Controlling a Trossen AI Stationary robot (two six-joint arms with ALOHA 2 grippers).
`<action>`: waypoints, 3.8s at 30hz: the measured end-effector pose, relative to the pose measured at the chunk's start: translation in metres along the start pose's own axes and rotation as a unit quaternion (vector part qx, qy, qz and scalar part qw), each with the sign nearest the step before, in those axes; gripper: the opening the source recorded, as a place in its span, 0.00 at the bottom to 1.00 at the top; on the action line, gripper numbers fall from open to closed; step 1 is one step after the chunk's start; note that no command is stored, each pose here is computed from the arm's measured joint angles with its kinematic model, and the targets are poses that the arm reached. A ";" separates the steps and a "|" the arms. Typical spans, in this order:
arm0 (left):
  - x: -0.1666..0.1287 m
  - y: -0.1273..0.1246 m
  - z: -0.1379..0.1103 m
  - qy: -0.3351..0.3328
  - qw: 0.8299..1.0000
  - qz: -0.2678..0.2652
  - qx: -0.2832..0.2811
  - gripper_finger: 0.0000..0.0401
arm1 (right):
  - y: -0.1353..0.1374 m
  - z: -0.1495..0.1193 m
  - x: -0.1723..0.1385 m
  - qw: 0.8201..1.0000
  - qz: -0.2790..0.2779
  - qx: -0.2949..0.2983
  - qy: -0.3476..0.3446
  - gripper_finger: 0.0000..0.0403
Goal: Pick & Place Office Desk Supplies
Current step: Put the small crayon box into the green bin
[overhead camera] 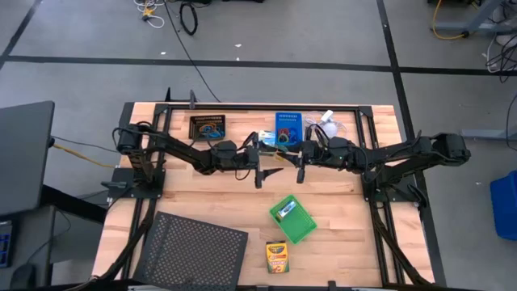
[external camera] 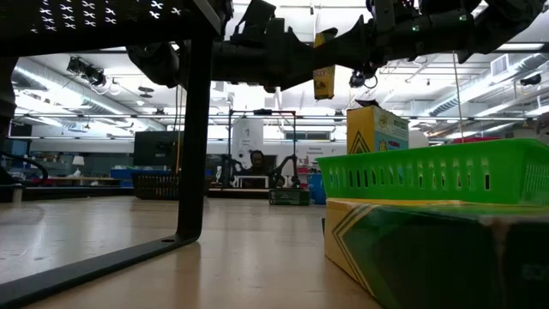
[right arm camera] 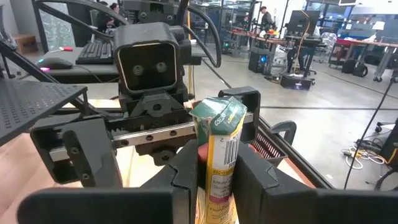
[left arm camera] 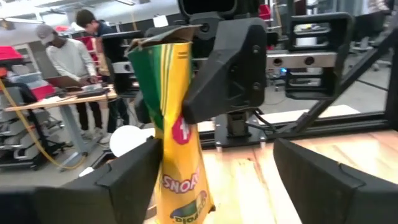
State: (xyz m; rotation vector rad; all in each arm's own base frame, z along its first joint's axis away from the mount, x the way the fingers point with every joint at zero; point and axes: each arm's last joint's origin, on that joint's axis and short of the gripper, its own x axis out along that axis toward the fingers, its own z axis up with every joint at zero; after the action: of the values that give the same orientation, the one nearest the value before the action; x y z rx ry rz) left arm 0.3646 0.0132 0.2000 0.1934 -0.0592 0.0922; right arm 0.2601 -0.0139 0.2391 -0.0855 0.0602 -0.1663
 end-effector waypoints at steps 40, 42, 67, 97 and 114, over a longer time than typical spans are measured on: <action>-0.170 0.014 0.001 0.006 0.998 0.055 -0.039 0.84 | 0.034 0.029 -0.077 0.996 0.058 -0.014 0.066 0.16; -0.176 0.015 0.000 0.000 0.997 0.065 -0.040 0.84 | 0.044 0.030 -0.081 0.996 0.061 -0.013 0.064 0.16; -0.184 0.016 -0.006 0.015 0.994 0.093 -0.050 0.84 | 0.117 -0.067 -0.117 0.983 0.102 0.153 0.019 0.16; -0.184 0.016 -0.007 0.019 0.994 0.098 -0.047 0.84 | 0.136 -0.116 -0.088 0.989 0.024 0.127 0.070 0.16; -0.184 0.016 -0.007 0.019 0.994 0.098 -0.048 0.84 | 0.136 -0.132 -0.084 0.987 0.012 0.127 0.096 0.16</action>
State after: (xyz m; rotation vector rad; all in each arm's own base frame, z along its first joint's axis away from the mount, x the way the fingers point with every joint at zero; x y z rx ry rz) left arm 0.1801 0.0141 0.1837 0.0893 -0.0436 0.2881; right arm 0.1904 0.1232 0.1000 0.1866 0.2310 -0.1576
